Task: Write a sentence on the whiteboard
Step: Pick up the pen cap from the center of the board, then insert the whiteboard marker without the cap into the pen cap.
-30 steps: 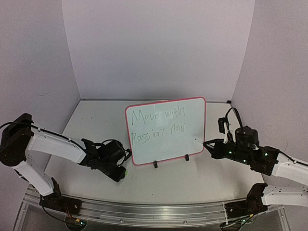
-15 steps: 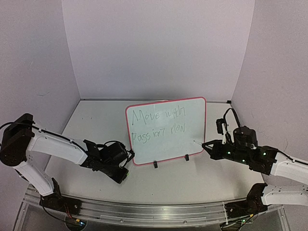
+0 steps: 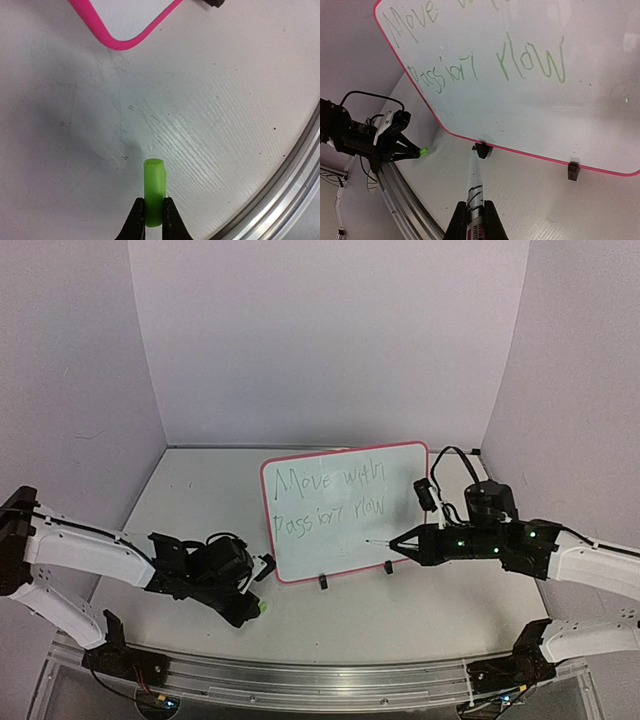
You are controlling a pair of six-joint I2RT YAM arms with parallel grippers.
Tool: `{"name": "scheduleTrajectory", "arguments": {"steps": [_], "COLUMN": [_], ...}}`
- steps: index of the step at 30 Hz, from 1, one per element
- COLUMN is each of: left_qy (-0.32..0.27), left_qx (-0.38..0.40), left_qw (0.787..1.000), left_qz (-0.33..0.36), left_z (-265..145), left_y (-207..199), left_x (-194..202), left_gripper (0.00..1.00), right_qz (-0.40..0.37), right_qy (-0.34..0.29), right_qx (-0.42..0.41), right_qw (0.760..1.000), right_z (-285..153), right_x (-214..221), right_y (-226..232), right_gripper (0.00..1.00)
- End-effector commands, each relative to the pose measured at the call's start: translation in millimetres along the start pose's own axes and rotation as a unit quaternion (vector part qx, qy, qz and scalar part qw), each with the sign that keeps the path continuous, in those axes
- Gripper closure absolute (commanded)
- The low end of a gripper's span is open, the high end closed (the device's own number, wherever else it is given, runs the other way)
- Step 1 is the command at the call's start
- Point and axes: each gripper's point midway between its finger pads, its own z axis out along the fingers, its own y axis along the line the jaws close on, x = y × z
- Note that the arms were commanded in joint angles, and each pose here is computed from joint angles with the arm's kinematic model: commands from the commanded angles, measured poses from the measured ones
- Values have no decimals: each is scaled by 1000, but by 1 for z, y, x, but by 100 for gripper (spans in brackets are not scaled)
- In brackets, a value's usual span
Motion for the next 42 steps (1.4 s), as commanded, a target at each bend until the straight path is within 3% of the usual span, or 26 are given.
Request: {"name": "scheduleTrajectory", "arguments": {"steps": [1, 7, 11, 21, 42], "left_qy": [-42, -90, -119, -115, -111], "left_qx": [54, 98, 130, 179, 194], "left_qw": [997, 987, 975, 942, 914], "left_qz": [30, 93, 138, 258, 338], "left_z": [-30, -65, -83, -108, -101], "left_y": [-20, -45, -65, -106, -125], "left_x": [-13, -39, -58, -87, -84], "left_gripper": [100, 100, 100, 100, 100], "right_qz": [-21, -10, 3, 27, 23], "right_qy": [38, 102, 144, 223, 219], "right_qx": [-115, -204, -221, -253, -261], "right_qw": [992, 974, 965, 941, 940], "right_z": [1, 10, 13, 14, 9], "right_x": [-8, -6, -1, 26, 22], "right_y": [45, 75, 82, 104, 111], "right_gripper": [100, 100, 100, 100, 100]}}
